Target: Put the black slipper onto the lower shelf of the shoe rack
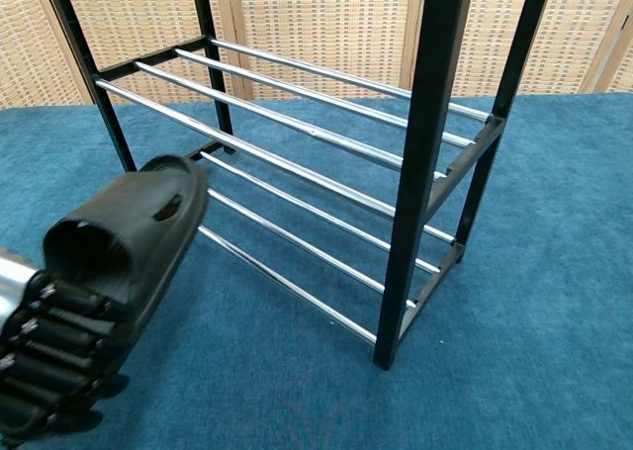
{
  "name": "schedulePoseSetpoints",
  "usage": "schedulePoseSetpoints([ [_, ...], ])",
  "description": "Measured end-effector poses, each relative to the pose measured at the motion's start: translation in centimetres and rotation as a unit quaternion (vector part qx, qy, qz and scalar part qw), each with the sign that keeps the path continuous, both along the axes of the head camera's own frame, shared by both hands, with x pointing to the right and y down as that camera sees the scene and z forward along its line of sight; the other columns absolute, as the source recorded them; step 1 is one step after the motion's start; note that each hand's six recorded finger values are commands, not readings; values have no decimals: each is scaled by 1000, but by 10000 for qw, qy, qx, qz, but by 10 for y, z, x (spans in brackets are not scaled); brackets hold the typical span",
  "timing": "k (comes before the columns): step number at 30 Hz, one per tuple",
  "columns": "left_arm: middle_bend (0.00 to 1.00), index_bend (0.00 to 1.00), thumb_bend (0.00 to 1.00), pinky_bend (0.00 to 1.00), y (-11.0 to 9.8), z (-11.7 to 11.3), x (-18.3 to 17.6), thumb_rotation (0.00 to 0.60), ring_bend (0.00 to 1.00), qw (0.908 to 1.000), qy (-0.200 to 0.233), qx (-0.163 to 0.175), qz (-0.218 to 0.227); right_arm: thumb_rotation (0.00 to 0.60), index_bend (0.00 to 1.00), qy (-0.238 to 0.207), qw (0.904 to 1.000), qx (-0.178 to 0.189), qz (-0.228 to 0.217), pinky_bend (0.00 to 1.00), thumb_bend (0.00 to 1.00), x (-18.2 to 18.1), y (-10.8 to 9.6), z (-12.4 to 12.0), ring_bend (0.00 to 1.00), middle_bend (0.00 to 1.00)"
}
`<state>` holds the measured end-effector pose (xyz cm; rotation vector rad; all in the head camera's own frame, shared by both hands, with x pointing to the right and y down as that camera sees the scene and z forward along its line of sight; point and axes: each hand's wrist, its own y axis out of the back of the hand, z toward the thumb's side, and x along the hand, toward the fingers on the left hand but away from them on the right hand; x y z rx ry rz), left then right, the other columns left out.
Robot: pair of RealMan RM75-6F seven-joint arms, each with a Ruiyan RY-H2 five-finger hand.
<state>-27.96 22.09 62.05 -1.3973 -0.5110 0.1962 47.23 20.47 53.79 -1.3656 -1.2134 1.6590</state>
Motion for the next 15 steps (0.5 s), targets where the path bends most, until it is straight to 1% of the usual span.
schedulePoseSetpoints([
  [3,585,704,194,494,-10,5,12,600,505,9999,-67,35,102,600,0,40,10000,-24,80,0,0,4,-1,3,0,0],
  [9,585,704,193,494,-40,21,39,600,505,9988,-366,127,308,600,0,144,9994,-25,312,0,0,12,-6,6,0,0],
  [15,585,704,193,492,-66,37,83,600,505,9963,-577,269,584,600,0,288,9981,-24,551,0,0,24,-10,9,0,0],
])
